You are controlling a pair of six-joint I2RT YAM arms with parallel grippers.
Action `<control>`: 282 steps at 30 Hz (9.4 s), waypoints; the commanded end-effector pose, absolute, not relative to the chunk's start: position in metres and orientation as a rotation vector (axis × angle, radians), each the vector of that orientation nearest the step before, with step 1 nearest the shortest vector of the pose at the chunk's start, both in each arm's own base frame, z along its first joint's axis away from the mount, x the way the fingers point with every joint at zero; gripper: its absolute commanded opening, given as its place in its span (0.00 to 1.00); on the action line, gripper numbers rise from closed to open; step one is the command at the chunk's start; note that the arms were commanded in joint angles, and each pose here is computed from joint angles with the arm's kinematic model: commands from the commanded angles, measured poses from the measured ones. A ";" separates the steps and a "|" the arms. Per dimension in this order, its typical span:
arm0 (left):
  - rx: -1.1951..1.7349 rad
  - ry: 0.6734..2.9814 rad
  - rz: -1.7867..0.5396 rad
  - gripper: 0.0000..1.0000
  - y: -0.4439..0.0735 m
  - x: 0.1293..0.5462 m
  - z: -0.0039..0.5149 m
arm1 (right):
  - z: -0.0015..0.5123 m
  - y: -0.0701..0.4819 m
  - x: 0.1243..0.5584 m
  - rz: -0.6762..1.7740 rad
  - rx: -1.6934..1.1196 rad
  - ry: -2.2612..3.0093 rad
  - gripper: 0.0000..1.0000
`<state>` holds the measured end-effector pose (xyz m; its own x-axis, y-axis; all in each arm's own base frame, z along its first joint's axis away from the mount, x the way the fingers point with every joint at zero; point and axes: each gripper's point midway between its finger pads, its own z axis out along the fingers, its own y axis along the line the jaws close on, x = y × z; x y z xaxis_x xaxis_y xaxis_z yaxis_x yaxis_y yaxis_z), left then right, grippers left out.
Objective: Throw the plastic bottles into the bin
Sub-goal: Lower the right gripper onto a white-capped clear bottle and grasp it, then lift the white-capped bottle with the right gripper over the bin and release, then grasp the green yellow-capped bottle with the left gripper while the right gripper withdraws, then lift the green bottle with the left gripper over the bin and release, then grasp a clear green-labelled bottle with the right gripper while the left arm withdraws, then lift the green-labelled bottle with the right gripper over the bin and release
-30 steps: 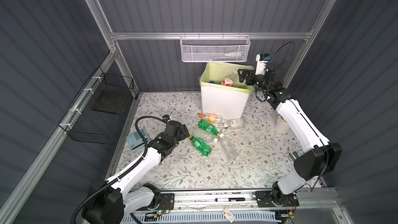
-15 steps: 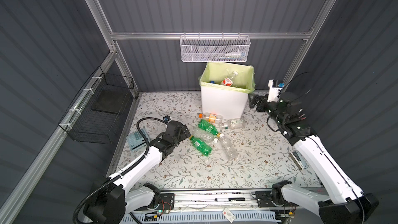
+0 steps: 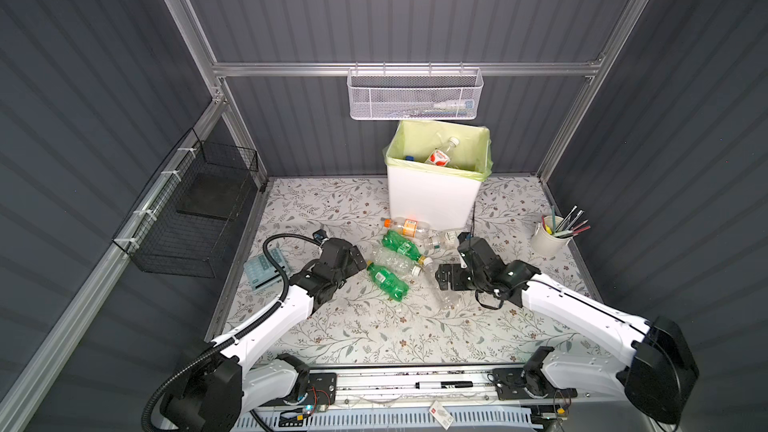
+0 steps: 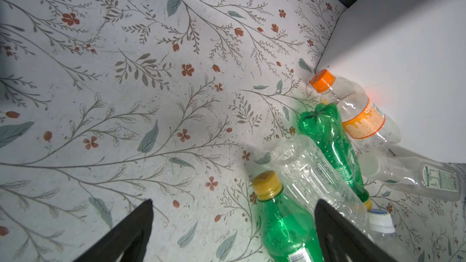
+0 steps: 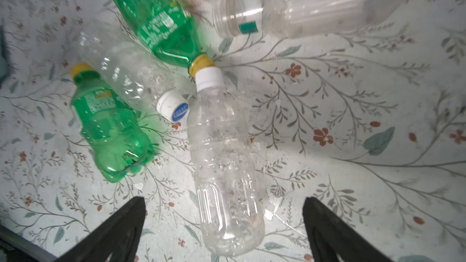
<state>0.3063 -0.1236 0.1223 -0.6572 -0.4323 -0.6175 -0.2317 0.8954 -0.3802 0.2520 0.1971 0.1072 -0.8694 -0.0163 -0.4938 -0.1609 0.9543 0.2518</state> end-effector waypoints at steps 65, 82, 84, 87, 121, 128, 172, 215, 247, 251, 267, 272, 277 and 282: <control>-0.533 2.325 -0.533 1.00 -0.150 0.305 0.111 | 0.465 0.191 0.478 0.471 -0.168 1.695 0.69; -0.723 2.417 -0.733 1.00 -0.215 0.265 0.091 | 0.438 0.093 0.429 0.265 0.069 1.698 0.99; -0.731 2.415 -0.742 1.00 -0.219 0.266 0.092 | 0.421 0.084 0.421 0.261 0.088 1.729 0.99; -0.740 2.418 -0.757 1.00 -0.225 0.270 0.093 | 0.393 0.072 0.406 0.256 0.118 1.769 0.99; -0.926 2.467 -0.769 0.46 -0.248 0.280 0.058 | 0.214 -0.006 0.314 0.155 0.425 2.031 0.99; -0.865 2.312 -0.757 0.47 -0.231 0.292 0.121 | 0.218 -0.007 0.314 0.160 0.427 2.019 0.99; -0.019 1.481 -0.975 1.00 -0.324 0.419 0.468 | 0.216 0.017 0.308 0.429 0.564 2.023 0.99; -0.198 2.136 -0.250 1.00 -0.149 0.321 0.181 | 0.054 0.135 0.422 0.361 1.115 2.378 0.99; -0.282 2.180 -0.262 1.00 -0.150 0.323 0.158 | 0.299 0.026 0.357 0.359 0.575 1.795 0.47; -0.291 2.196 -0.296 1.00 -0.157 0.325 0.150 | 0.448 -0.011 0.318 0.229 0.511 1.410 0.48; -0.342 2.247 -0.434 1.00 -0.179 0.326 0.140 | 0.487 0.129 0.511 0.697 0.358 1.546 0.73; -0.335 2.263 -0.419 1.00 -0.177 0.323 0.141 | 0.460 0.139 0.524 0.653 0.357 1.704 0.99; -0.340 2.247 -0.417 1.00 -0.173 0.322 0.147 | 0.470 0.090 0.488 0.465 0.454 1.620 0.99; -0.371 2.235 -0.485 1.00 -0.180 0.321 0.154 | 0.463 0.061 0.459 0.463 0.492 1.585 0.99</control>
